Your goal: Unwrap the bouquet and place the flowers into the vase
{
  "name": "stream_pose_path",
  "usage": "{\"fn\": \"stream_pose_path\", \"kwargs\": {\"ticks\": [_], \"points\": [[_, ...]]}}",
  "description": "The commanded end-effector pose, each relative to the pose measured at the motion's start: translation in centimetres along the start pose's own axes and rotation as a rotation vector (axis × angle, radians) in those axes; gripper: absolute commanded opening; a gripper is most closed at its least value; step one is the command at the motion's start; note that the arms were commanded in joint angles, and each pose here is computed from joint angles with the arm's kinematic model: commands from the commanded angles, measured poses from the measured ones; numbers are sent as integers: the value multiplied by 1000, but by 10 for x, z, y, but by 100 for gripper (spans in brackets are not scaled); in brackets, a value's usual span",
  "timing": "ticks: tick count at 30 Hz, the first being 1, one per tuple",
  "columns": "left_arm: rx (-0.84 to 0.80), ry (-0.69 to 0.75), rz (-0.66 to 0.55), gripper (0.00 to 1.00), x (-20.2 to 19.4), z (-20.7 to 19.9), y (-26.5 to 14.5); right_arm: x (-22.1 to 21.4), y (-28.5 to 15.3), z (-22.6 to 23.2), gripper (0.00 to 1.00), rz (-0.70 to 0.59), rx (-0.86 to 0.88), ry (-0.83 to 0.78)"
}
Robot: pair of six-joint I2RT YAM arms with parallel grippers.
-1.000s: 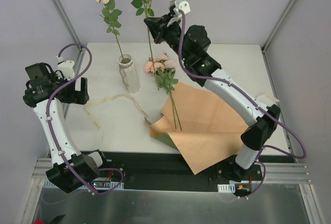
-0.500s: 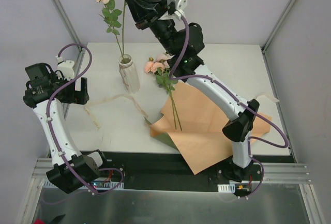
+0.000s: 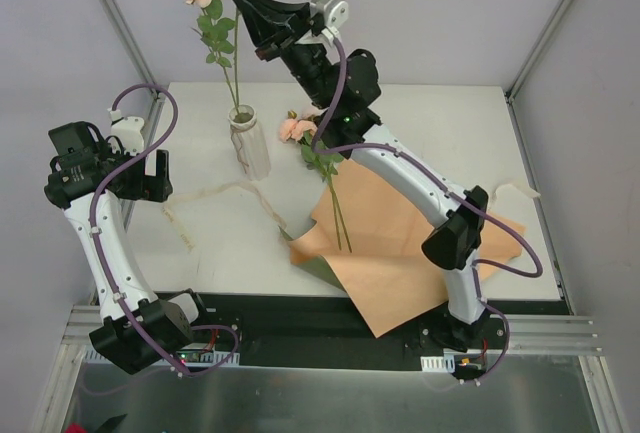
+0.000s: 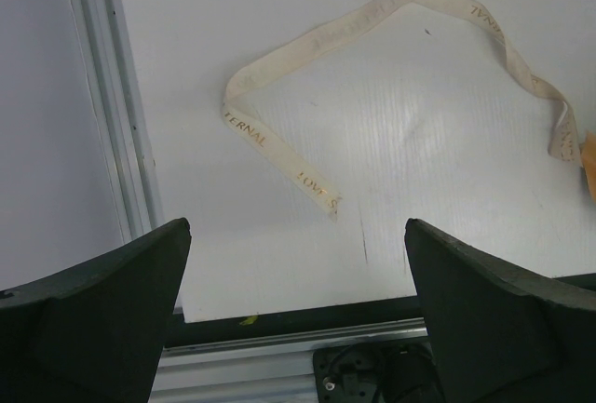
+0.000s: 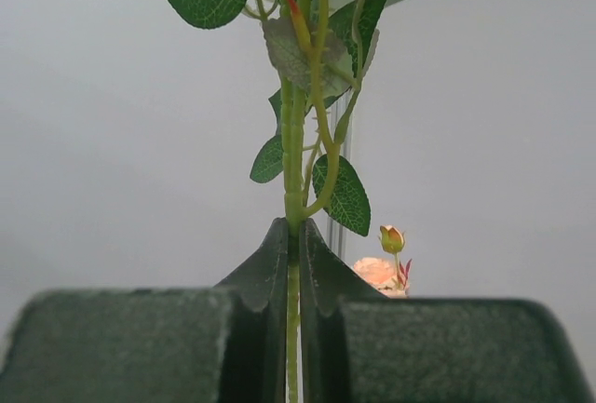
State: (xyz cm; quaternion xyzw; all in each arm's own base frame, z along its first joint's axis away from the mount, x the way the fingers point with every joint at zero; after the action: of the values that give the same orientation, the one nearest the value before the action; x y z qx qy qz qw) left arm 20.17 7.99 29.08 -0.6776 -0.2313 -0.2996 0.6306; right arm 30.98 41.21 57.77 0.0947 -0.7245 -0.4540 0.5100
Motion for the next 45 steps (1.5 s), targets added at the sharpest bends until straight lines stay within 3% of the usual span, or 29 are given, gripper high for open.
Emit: {"fn": "stream_pose_path", "kwargs": {"ticks": [1, 17, 18, 20, 24, 28, 34, 35, 40, 45], "points": [[-16, 21, -27, 99, 3, -5, -6, -9, 0, -10, 0, -40, -28, -19], [-35, 4, -28, 99, 6, -4, -3, -118, -49, -22, 1, 265, -79, 33], [-34, 1, -28, 99, 6, -4, -4, -123, -50, -21, 6, 298, -74, 49], [-31, 3, -29, 99, 6, -4, -4, -138, -58, -22, 33, 400, -85, 58], [-21, 1, -22, 99, 5, -3, -3, -148, -78, -25, 63, 597, -124, 53], [-23, -3, -24, 99, 4, -2, -1, -134, -105, -37, 72, 732, -173, 64], [-19, -6, -25, 99, 8, 0, 0, -129, -172, -62, 73, 1004, -305, 130], [-20, -8, -21, 99, 7, 1, 1, -134, -193, -68, 72, 1100, -346, 93], [-17, -10, -7, 99, 6, 4, 5, -159, -260, -96, 61, 1393, -497, -17], [-28, -17, 6, 99, 4, 5, 10, -191, -321, -113, 50, 1615, -630, 92]]}}
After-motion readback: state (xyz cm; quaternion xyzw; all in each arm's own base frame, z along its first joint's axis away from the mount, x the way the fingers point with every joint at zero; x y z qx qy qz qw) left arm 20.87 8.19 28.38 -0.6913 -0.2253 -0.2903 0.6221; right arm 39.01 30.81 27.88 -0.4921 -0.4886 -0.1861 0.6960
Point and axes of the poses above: each gripper's point midway between its finger pads, its own y axis out along the fingers, its own z axis along the line the jaws close on, x = y × z, the point moved 6 cm from there along -y, back along the fingers, and after that the axes turned 1 degree about -y, right-handed, at the moved point
